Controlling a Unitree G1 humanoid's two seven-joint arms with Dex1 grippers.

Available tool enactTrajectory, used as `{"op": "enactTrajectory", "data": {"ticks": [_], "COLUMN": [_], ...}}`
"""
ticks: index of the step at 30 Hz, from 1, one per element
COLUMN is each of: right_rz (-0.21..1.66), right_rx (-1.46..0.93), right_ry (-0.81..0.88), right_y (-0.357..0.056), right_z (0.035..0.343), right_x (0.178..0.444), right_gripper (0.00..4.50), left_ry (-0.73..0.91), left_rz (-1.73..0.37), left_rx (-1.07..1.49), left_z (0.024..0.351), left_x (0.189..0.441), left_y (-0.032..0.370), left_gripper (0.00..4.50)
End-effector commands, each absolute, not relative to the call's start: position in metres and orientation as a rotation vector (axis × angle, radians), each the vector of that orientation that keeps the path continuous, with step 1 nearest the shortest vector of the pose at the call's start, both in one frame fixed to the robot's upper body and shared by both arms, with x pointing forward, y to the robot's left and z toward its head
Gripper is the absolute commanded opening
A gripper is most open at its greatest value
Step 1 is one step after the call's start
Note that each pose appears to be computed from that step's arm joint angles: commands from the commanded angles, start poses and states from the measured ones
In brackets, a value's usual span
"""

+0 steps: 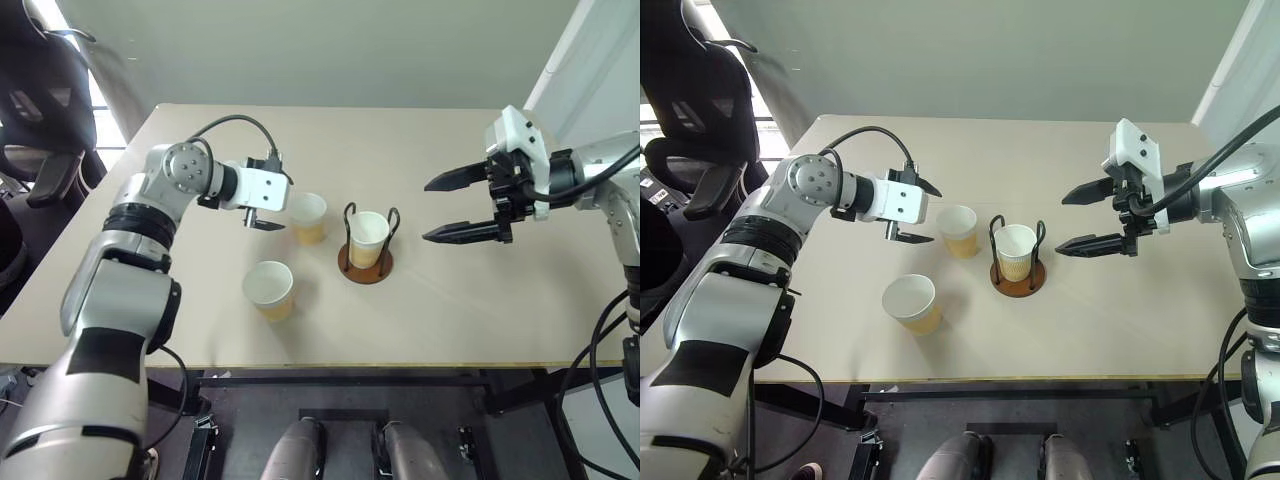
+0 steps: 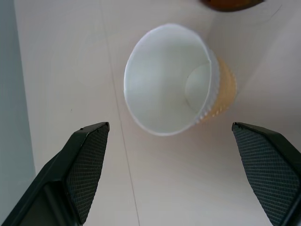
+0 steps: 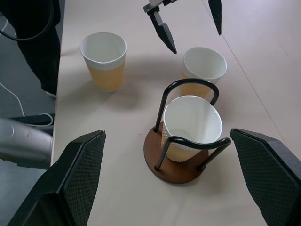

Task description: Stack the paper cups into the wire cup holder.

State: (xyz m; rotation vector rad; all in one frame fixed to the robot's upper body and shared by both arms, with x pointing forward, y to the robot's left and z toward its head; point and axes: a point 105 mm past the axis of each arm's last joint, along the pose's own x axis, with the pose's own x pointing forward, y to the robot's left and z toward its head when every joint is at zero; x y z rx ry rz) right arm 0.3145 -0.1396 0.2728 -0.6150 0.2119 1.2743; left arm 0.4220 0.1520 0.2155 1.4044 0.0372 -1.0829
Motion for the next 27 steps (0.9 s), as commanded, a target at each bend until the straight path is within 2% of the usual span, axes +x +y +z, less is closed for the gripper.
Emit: {"op": "enactTrajectory", "data": {"ticks": [1,27], "right_rz": [1.276,1.292], "right_rx": [-0.654,-0.672], "right_ry": [0.175,0.136], "right_y": [-0.139,-0.131], "right_z": [0.284,0.289], "right_x": [0.311,0.307], "right_gripper": [4.38,4.38], "left_ry": [-0.029,0.07], "left_rz": [-1.085,-1.101], "left_rx": [1.41,1.449], "left_z": [0.226,0.189], "left_x": [0.422,0.426], "left_y": [0.142,0.139], "left_gripper": [4.5,4.5]}}
